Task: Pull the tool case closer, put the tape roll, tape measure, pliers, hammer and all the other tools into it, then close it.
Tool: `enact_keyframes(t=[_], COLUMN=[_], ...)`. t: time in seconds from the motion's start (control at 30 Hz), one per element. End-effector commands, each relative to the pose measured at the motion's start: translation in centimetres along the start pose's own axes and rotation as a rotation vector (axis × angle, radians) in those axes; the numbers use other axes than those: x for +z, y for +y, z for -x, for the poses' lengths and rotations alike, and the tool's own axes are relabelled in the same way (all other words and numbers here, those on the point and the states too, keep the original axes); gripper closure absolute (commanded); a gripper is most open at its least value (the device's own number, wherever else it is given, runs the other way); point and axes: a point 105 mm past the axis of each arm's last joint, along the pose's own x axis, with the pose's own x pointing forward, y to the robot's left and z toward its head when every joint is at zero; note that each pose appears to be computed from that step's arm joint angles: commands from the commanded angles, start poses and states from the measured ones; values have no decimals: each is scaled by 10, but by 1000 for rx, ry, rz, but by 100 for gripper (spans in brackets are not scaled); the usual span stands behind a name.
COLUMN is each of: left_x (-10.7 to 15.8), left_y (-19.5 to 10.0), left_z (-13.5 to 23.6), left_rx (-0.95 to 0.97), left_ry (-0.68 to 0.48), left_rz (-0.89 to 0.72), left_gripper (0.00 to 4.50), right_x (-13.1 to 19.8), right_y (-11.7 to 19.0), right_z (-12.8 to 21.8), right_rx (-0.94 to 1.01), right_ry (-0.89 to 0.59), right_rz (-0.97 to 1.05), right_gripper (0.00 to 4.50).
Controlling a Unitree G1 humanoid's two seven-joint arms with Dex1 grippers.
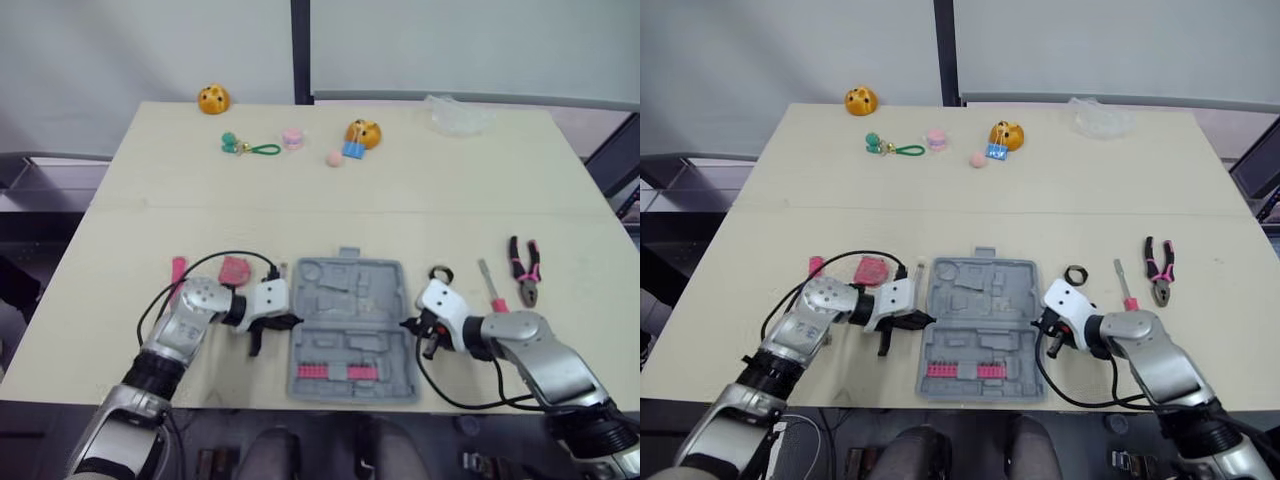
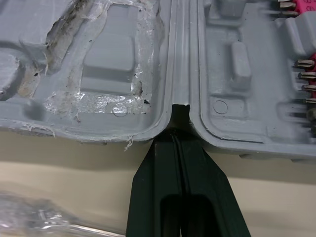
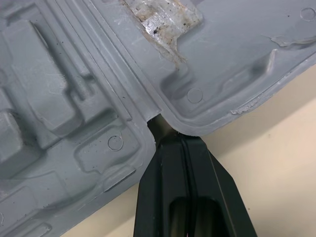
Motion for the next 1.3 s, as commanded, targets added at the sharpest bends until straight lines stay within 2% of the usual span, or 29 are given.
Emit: enact_keyframes(t=[0.03, 0.5, 0.7, 1.3], left_x=[6, 10, 8, 2], left_y=[-19, -44, -56, -51], left_z=[-9, -14, -13, -18], left_rx=[-69, -118, -167, -140], left_ry=[-15, -21, -3, 22], left_rz=[1, 23, 24, 7], left_gripper=[448, 448, 448, 448], right_x=[16, 8, 6, 1], right_y=[20, 44, 46, 51], right_z=[-1, 5, 7, 10], right_rx=[94, 179, 176, 188], right_ry=[-59, -28, -23, -1], right_rz=[61, 52, 42, 21], right_gripper=[450, 450, 450, 450])
